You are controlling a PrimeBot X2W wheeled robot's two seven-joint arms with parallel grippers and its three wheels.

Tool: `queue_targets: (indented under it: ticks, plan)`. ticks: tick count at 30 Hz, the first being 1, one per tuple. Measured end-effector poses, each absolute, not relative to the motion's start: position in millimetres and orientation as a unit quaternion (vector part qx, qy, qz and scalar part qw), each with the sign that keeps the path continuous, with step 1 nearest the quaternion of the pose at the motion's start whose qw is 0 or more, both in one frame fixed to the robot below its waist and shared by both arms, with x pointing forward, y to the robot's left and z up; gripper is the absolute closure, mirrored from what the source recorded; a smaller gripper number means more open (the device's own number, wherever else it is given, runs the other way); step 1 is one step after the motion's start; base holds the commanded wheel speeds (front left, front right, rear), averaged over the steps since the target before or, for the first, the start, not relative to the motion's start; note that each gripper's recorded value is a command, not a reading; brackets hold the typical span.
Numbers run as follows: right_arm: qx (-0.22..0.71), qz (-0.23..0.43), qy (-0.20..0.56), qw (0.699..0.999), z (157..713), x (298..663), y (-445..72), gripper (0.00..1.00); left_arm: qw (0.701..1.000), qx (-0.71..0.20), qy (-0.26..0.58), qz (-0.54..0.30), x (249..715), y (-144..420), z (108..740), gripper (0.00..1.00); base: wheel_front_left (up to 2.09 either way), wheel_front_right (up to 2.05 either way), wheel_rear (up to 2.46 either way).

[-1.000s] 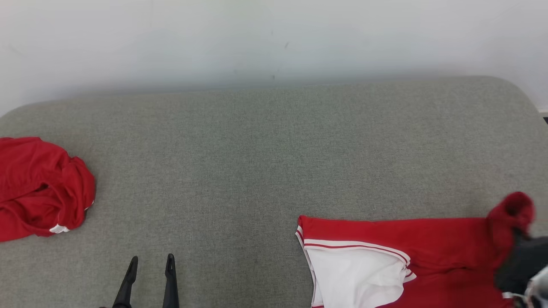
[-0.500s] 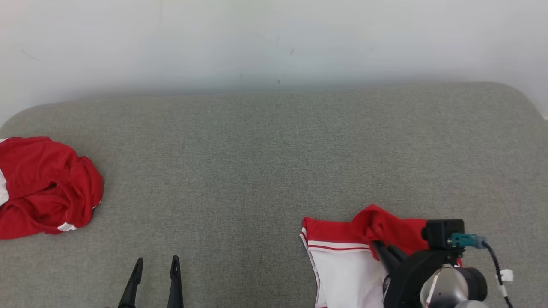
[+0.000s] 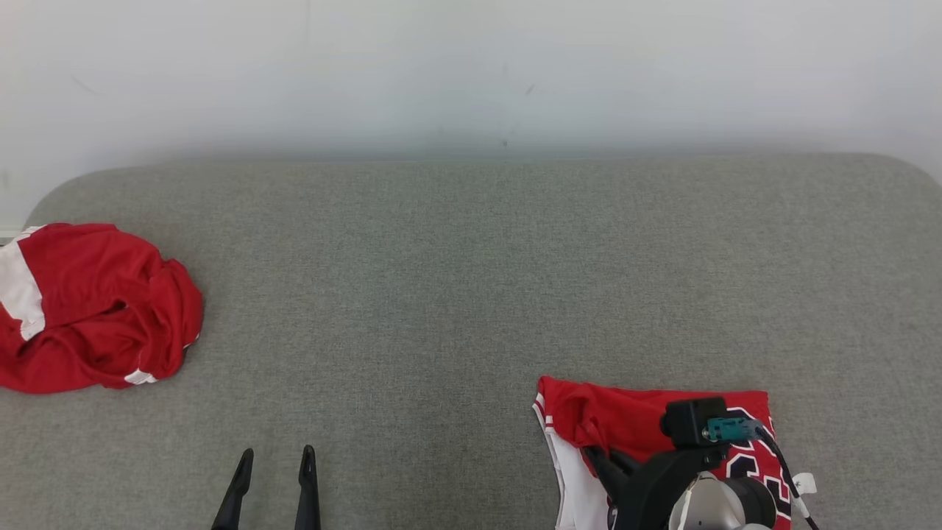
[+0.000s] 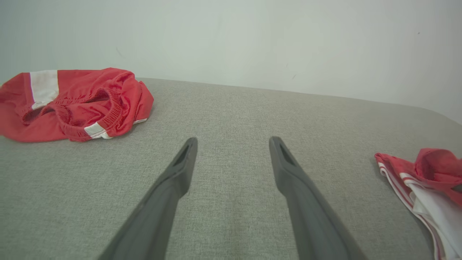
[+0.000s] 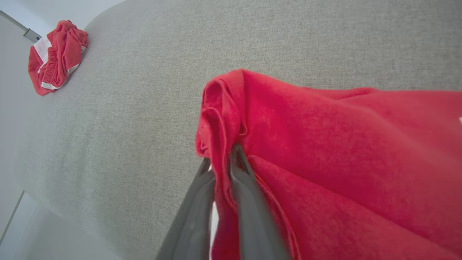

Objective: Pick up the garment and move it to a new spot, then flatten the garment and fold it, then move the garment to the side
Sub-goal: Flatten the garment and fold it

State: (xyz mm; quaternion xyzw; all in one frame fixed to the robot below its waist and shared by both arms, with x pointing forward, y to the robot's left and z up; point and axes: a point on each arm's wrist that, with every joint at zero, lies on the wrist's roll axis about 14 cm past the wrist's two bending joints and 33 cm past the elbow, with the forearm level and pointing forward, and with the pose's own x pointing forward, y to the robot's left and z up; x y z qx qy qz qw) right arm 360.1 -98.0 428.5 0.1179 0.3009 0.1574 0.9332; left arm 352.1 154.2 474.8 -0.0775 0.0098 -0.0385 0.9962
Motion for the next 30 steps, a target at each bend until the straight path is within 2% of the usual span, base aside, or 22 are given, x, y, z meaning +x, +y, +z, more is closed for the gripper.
queue_targets:
  ticks: [1, 9, 14, 23, 26, 30]
  plan:
    - [0.12, 0.162, 0.302, 0.932, 427.0, 359.3, -94.7, 0.0, 0.996, -0.078, 0.01, -0.036, 350.6, 155.8, 474.8, 0.0, 0.0, 0.0, 0.0]
    - [0.202, 0.213, 0.28, 0.914, 452.5, 349.7, -63.6, 0.0, 0.996, -0.078, 0.006, -0.031, 346.4, 159.2, 476.7, 0.0, 0.0, 0.0, 0.0]
    - [0.223, 0.199, 0.216, 0.93, 488.5, 356.1, -81.3, 0.0, 0.996, -0.078, 0.007, -0.034, 346.3, 157.0, 476.8, 0.0, 0.0, 0.0, 0.0]
    - [0.083, 0.062, 0.184, 0.977, 487.0, 347.7, -167.2, 0.0, 0.996, -0.08, 0.005, -0.044, 349.1, 150.4, 478.0, 0.0, 0.0, 0.0, 0.0]
    - [0.038, 0.057, 0.188, 0.98, 477.3, 337.8, -170.7, 0.0, 0.996, -0.081, 0.004, -0.045, 349.6, 149.8, 479.1, 0.0, 0.0, 0.0, 0.0]
    - [0.016, 0.085, 0.206, 0.975, 461.2, 321.0, -152.9, 0.0, 0.996, -0.081, 0.0, -0.044, 350.7, 150.5, 481.5, 0.0, 0.0, 0.0, 0.0]
